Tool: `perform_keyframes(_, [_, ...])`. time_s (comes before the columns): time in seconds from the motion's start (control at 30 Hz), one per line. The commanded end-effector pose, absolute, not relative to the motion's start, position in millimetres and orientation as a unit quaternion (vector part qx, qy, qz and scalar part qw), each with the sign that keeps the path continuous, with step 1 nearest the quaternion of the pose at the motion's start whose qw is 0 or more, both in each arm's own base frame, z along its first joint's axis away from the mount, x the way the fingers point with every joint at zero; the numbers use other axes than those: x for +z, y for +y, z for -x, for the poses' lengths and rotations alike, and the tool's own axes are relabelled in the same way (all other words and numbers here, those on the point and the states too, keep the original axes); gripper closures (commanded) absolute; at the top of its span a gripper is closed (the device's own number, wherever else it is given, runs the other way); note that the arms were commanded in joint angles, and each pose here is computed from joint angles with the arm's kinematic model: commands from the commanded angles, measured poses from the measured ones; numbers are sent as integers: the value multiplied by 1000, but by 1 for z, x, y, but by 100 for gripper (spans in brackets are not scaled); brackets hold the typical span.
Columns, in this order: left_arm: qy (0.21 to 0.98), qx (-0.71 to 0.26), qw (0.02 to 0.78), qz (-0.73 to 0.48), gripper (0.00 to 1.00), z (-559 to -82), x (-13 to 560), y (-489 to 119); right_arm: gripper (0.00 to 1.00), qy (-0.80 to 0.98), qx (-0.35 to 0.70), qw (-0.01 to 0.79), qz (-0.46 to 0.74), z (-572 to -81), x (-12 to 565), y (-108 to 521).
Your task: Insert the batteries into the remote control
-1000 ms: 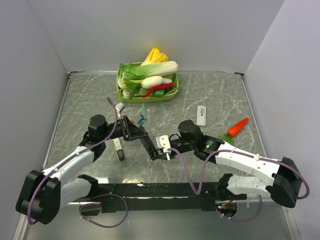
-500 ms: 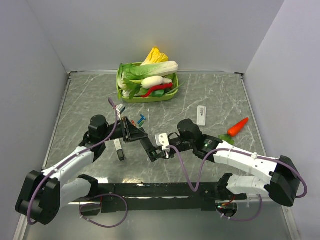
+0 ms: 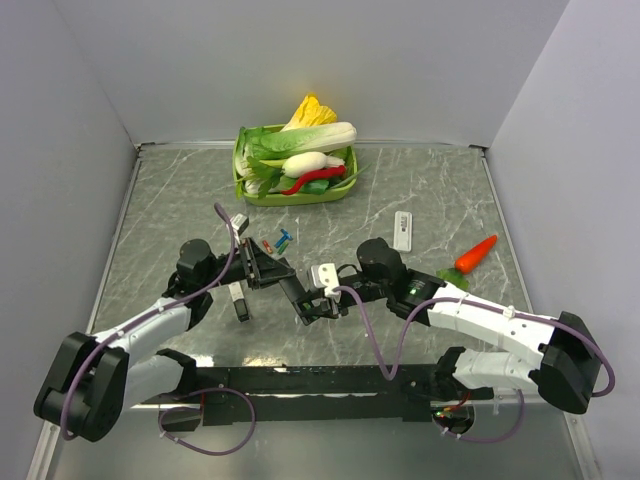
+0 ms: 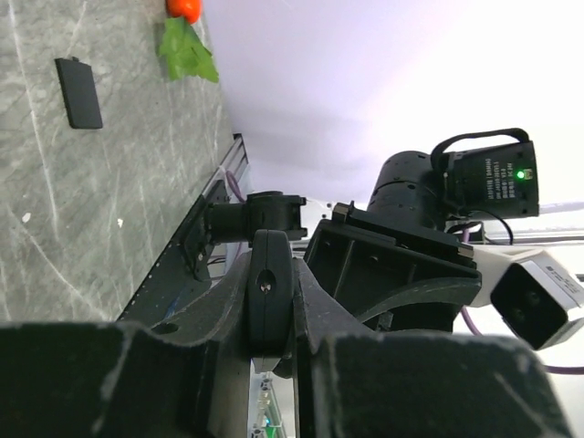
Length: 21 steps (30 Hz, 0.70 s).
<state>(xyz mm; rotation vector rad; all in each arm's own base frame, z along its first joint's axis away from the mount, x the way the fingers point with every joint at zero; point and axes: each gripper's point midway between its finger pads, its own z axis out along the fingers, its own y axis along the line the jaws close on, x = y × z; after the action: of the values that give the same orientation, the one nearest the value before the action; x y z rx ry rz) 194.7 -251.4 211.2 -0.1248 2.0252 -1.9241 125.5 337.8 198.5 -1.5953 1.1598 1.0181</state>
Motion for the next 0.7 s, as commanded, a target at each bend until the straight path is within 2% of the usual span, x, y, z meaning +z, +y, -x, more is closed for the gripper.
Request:
perform_keyframes(0.0, [703, -692, 164, -11, 99, -179, 239, -256, 62, 491, 380, 471, 627, -146, 212, 335])
perform_keyframes(0.5, [721, -674, 159, 27, 99, -188, 213, -255, 57, 470, 426, 474, 610, -135, 259, 344])
perform_keyframes(0.53, [722, -673, 158, 29, 99, -188, 211, -255, 56, 470, 430, 477, 606, -135, 264, 344])
perform_keyframes(0.63, [720, -674, 159, 33, 99, -189, 209, -256, 39, 489, 437, 487, 577, -138, 282, 342])
perform_keyframes(0.67, [720, -674, 160, 35, 99, -190, 209, -255, 36, 502, 442, 484, 564, -137, 286, 339])
